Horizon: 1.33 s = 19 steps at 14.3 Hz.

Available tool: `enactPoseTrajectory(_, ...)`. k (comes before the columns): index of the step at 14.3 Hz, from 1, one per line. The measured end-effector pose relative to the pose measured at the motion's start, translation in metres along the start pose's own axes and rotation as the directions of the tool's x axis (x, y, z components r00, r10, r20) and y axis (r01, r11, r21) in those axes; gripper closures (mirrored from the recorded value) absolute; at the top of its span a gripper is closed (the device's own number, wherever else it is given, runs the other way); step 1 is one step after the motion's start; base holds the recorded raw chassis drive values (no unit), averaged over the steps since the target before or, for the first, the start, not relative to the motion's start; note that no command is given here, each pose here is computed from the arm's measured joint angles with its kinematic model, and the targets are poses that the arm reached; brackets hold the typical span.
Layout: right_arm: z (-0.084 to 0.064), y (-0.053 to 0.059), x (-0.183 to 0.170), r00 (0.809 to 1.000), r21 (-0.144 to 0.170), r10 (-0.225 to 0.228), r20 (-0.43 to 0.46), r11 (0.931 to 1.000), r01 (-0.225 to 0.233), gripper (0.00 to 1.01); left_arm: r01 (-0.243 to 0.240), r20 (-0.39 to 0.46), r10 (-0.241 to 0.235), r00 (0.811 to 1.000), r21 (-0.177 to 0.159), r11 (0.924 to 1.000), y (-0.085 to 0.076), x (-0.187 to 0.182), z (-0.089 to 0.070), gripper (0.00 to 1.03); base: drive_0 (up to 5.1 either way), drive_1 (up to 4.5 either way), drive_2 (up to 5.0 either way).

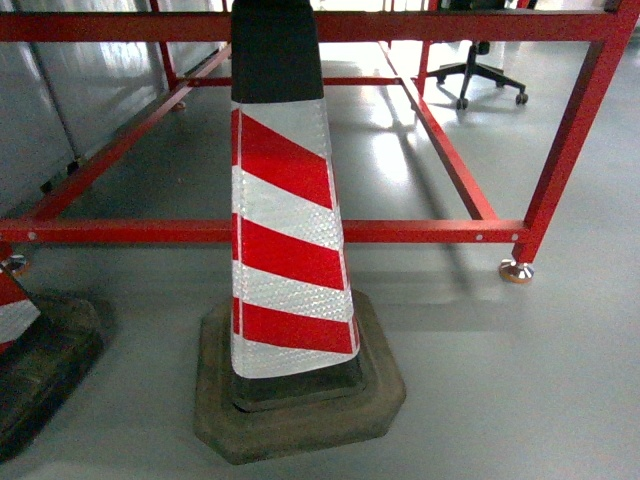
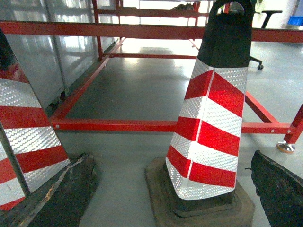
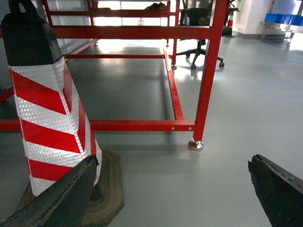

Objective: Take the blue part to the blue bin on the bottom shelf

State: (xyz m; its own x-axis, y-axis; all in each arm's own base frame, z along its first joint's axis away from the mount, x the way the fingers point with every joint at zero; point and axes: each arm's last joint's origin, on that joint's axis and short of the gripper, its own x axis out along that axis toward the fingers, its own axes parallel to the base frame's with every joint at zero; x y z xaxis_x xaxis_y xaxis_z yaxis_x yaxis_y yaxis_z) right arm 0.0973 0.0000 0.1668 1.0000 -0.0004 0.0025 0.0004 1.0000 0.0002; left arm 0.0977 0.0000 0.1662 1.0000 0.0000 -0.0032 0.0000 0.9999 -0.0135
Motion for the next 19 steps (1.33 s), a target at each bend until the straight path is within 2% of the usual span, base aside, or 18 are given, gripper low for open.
enactPoseTrajectory(19,0.0,0.0,0.0,1.0,0.0,0.0,0.0,1.0,0.0,0.03,0.0,0.0,0.0,1.0,0.0,1.0,0.0,0.0,0.0,0.05,0.0,0.0,0.0)
